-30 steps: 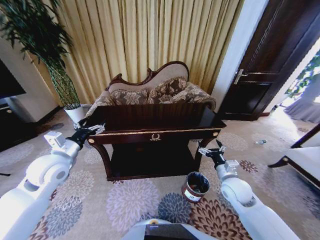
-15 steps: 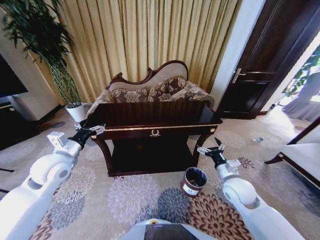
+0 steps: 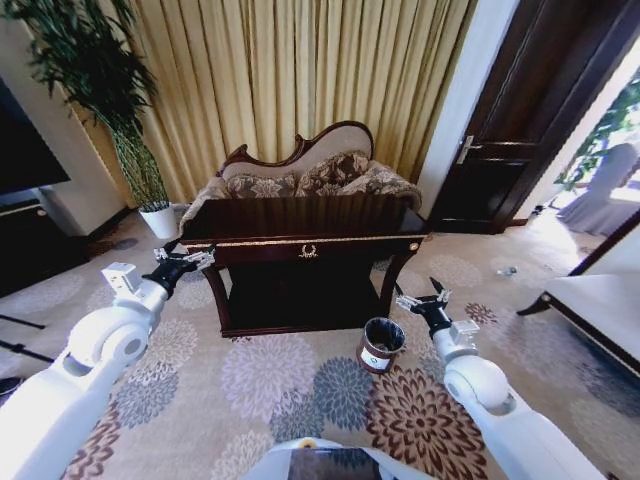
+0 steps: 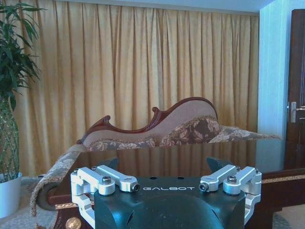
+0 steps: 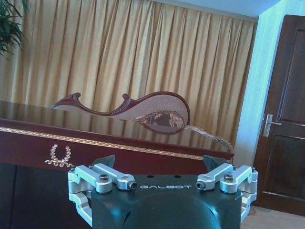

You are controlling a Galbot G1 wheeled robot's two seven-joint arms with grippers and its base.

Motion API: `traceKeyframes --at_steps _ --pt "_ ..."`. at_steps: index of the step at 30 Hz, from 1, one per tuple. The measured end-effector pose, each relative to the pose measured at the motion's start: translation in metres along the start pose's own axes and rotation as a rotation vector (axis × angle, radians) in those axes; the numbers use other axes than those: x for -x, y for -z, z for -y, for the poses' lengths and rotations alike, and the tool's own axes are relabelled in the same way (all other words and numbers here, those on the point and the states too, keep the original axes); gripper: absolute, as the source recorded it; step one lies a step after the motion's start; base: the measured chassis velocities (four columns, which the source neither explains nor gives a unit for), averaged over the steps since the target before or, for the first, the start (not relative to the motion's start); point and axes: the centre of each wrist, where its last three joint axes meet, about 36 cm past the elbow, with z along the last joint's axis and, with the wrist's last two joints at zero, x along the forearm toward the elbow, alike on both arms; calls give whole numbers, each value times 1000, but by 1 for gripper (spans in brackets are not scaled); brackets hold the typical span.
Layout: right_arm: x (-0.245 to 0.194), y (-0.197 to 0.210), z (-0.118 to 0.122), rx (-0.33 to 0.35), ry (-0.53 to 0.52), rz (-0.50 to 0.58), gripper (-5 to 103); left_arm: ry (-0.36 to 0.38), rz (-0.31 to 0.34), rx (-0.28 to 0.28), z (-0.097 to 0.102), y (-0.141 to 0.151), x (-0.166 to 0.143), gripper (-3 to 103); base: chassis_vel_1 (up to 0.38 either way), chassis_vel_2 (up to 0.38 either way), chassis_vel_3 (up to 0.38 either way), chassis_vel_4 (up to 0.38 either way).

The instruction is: Move to the front of the table and place the trash on the table into the trash bin.

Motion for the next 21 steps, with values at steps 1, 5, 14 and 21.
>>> traceKeyframes --at_steps 1,5,14,21 --pt "0 0 -1 1 1 0 100 1 1 2 -1 1 0 100 177 -142 -186 139" --pt "0 -1 -1 2 0 0 100 3 2 3 -1 1 0 100 186 -169 -188 170" --pt "-1 -2 -1 2 -3 -3 100 2 0 1 -1 0 -1 100 182 -188 -189 188" --pt "1 -3 0 3 -8 -4 100 6 -3 0 -2 -1 0 100 165 -156 -169 179"
